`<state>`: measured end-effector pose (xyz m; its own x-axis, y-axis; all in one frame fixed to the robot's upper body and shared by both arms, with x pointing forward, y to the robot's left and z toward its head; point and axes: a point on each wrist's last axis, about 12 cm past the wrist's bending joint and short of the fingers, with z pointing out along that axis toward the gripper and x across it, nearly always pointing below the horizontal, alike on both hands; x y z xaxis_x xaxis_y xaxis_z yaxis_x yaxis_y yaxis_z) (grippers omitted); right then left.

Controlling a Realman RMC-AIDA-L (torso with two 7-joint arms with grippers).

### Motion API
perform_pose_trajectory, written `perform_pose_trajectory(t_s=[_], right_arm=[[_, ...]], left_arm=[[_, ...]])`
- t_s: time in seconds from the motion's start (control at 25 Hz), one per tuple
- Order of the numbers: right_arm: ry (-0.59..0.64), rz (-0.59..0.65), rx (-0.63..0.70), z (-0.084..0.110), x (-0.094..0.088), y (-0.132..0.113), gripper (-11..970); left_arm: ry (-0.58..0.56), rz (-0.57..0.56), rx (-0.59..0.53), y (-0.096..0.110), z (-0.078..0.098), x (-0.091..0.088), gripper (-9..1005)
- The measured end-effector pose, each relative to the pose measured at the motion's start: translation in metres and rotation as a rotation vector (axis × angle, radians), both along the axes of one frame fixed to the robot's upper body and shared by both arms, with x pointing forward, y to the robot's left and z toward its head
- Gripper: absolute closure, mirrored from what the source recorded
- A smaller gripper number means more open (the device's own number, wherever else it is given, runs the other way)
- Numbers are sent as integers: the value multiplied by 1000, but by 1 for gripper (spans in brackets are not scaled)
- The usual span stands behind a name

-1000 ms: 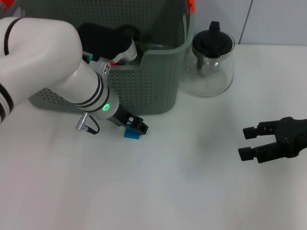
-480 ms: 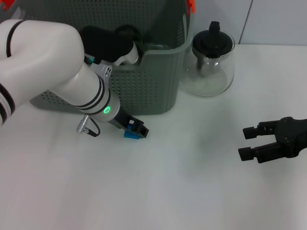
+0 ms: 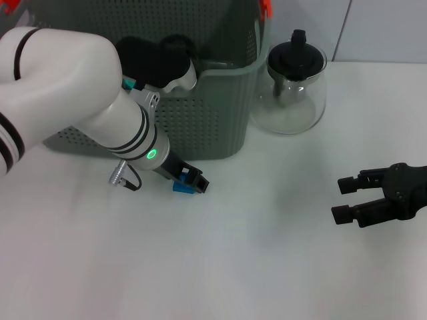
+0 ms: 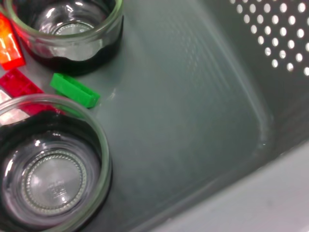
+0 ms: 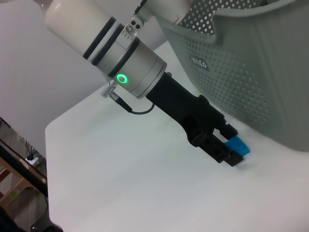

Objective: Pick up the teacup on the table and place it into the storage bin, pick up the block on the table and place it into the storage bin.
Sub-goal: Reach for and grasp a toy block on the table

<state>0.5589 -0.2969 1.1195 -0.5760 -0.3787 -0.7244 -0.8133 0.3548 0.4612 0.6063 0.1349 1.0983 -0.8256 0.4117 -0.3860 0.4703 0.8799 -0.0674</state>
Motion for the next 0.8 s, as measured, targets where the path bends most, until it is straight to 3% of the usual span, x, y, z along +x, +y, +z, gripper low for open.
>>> perform_pose_trajectory(t_s=[0.28,0.4,0.8], right_arm=[[0,0,0,0,0,0,15],[1,0,0,0,-1,0,15],[1,-5,1,-2,-2,-2,17]], left_arm=[[-2,-19,10,-4,0,-1,305],[-1,-28,16,-5,0,-1,499],[4,-52,36,-5,12,-5,584]])
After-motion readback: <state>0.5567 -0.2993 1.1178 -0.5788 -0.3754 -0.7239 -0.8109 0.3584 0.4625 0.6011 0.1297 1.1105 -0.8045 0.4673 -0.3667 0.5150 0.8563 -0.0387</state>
